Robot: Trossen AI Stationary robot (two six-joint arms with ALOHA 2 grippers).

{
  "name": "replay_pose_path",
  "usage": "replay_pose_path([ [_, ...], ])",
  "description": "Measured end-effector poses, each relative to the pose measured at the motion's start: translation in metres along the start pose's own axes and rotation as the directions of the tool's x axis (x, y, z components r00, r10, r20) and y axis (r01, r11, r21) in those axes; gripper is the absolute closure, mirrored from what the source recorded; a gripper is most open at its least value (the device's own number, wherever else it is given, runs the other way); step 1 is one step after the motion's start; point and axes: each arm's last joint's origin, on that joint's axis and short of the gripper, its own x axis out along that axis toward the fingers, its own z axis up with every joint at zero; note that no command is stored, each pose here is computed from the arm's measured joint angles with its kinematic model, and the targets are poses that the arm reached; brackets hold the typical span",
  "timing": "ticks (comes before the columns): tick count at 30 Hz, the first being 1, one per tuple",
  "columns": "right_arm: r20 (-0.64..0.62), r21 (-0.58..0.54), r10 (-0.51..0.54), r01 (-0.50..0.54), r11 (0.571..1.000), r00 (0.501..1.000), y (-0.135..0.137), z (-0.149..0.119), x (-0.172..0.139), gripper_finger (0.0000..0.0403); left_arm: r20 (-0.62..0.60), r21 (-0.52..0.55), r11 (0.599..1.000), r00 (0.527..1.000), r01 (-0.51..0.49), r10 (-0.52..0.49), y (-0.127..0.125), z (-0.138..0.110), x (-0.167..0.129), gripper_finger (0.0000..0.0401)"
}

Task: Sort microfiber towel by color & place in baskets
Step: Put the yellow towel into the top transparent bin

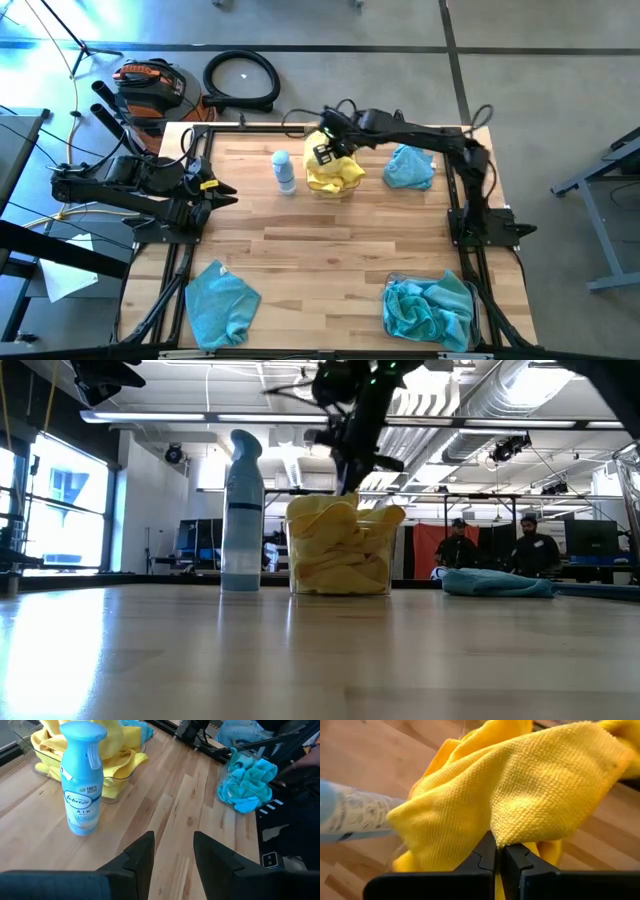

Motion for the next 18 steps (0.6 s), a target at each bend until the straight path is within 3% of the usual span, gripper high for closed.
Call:
replay_pose_path([
  [5, -0.115, -0.001, 0.028, -0.028, 1.0, 0.993, 0.005, 0.013, 0.043, 0.0403, 0.0, -0.014, 1.0, 1.0, -0.001, 0.001, 0.0, 0.0, 0.0, 0.0275],
  [11, -0.229, 0.074, 0.029, -0.012, 0.997, 0.973, -0.005, 0.013, 0.093, 0.0403, 0.0, -0.015, 1.0, 1.0, 0.0, 0.0, 0.0, 0.0, 0.0, 0.0275],
  [18, -0.253, 0.095, 0.013, 0.012, 0.995, 0.967, -0.007, 0.01, 0.119, 0.0397, 0.0, -0.015, 1.0, 1.0, 0.0, 0.0, 0.0, 0.0, 0.0, 0.0275],
])
